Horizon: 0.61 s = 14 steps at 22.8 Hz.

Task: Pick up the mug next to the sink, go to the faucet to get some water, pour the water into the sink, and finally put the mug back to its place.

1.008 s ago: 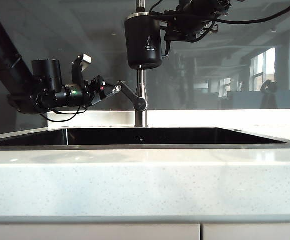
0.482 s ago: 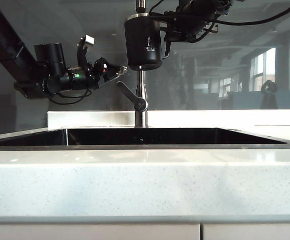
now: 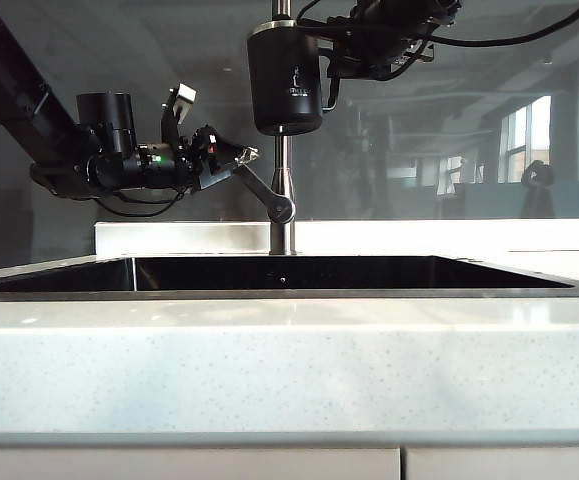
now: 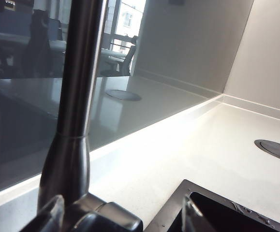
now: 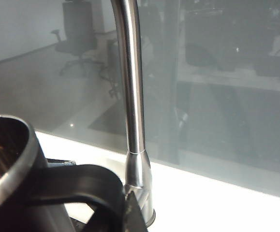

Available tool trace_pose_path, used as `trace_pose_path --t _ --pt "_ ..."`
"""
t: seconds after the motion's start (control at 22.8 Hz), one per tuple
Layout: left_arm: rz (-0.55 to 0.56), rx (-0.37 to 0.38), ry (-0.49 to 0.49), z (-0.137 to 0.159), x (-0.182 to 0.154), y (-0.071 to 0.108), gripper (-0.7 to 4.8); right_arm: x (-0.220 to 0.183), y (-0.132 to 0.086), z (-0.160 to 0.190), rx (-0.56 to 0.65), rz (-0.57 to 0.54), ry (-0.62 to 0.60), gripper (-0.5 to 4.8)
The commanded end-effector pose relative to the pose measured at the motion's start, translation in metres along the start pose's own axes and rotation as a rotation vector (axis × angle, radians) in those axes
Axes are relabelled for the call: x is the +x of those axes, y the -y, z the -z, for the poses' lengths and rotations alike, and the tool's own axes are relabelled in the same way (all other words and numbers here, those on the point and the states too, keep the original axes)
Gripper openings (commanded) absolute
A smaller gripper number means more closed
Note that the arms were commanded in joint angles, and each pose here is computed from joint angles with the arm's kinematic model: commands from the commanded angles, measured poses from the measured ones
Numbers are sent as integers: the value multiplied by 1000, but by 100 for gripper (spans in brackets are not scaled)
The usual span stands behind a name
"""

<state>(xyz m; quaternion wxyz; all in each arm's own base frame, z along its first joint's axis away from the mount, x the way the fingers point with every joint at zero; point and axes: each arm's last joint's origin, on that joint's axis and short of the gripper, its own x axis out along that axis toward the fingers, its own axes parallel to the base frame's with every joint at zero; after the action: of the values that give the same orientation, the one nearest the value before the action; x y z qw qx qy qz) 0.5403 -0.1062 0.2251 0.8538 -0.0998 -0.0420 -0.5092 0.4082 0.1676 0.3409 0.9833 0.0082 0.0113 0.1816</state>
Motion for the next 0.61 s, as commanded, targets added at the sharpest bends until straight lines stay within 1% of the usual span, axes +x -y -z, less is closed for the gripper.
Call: trace_pose_path --t 0.04,0.09,0.18,0.39,0.61 --pt "47 4 -9 -4 0 2 309 -3 -1 -13 6 -1 64 -1" --pt "60 4 -13 -4 0 3 308 -3 -1 -13 6 -1 64 -1" --pt "89 -22 -26 -3 0 4 301 -3 -1 -13 6 -1 64 -1" --pt "146 -25 -48 -3 0 5 294 -3 -1 -13 6 -1 64 -1" --pt "217 -91 -83 -3 -1 7 294 -3 -1 -13 6 -1 64 -1"
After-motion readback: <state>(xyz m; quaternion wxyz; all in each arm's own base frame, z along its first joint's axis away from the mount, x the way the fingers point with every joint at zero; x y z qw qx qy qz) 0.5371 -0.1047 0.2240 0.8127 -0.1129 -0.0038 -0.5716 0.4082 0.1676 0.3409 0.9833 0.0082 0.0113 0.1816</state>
